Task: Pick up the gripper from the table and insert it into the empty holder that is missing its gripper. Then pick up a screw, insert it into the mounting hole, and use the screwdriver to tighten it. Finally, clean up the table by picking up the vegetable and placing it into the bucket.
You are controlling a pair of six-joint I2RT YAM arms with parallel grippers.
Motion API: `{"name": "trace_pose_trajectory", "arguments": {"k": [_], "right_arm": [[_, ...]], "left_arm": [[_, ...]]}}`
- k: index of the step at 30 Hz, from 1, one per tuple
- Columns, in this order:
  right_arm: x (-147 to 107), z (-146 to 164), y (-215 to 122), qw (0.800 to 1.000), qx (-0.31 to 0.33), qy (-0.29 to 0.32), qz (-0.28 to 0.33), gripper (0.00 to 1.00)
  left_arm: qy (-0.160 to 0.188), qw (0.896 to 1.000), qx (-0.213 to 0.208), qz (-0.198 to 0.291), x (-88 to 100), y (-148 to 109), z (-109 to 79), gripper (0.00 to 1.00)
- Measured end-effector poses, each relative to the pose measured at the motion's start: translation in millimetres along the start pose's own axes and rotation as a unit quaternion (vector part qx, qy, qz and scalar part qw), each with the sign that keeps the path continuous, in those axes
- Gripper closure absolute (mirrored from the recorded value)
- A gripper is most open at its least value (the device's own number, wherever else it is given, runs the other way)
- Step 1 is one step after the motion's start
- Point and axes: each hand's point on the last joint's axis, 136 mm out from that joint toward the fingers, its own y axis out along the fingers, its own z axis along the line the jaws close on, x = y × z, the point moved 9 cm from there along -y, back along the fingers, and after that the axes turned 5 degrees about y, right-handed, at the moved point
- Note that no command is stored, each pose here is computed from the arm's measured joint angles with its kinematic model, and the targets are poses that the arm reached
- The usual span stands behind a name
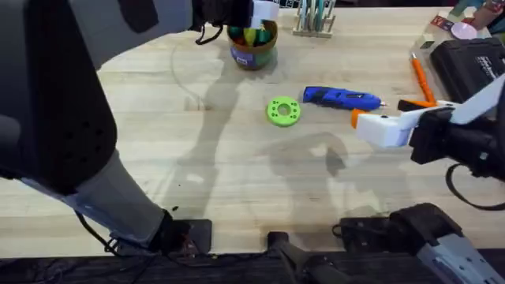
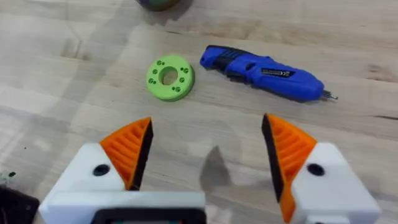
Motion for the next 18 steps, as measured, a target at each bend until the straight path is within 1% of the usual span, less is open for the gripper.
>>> {"name": "trace_pose_trajectory", "arguments": {"k": [1, 4, 7, 9, 11, 13, 16, 18], "right_arm": [[0.0, 0.0, 0.0, 1.0, 0.0, 0.0, 0.0, 0.01], [0.0, 0.0, 0.0, 1.0, 0.0, 0.0, 0.0, 0.01], [0.0, 0.0, 0.0, 1.0, 0.0, 0.0, 0.0, 0.01], [0.0, 0.0, 0.0, 1.0, 0.0, 0.0, 0.0, 0.009], [0.0, 0.0, 0.0, 1.0, 0.0, 0.0, 0.0, 0.01], [0.0, 0.0, 0.0, 1.0, 0.0, 0.0, 0.0, 0.01], [0.0, 0.0, 0.0, 1.0, 0.0, 0.0, 0.0, 0.01], [0.0, 0.0, 0.0, 1.0, 0.0, 0.0, 0.0, 0.01]], "left_arm": [[0.0, 1.0, 0.0, 0.001, -0.1, -0.3, -0.1, 0.025], [-0.002, 1.0, 0.0, 0.007, -0.4, -4.3, -1.2, 0.016], [-0.003, 1.0, 0.0, 0.014, 3.2, -18.4, -5.2, 0.015], [0.001, 1.0, 0.001, 0.021, 6.6, -34.8, -9.7, 0.015], [0.008, 1.0, 0.003, 0.029, 9.9, -55.6, -15.1, 0.015], [0.019, 0.999, 0.014, 0.04, 11.8, -80.0, -20.0, 0.015], [0.031, 0.997, 0.031, 0.068, 7.7, -114.9, -26.4, 0.015], [0.035, 0.994, 0.044, 0.092, 1.3, -136.3, -29.8, 0.015]]}}
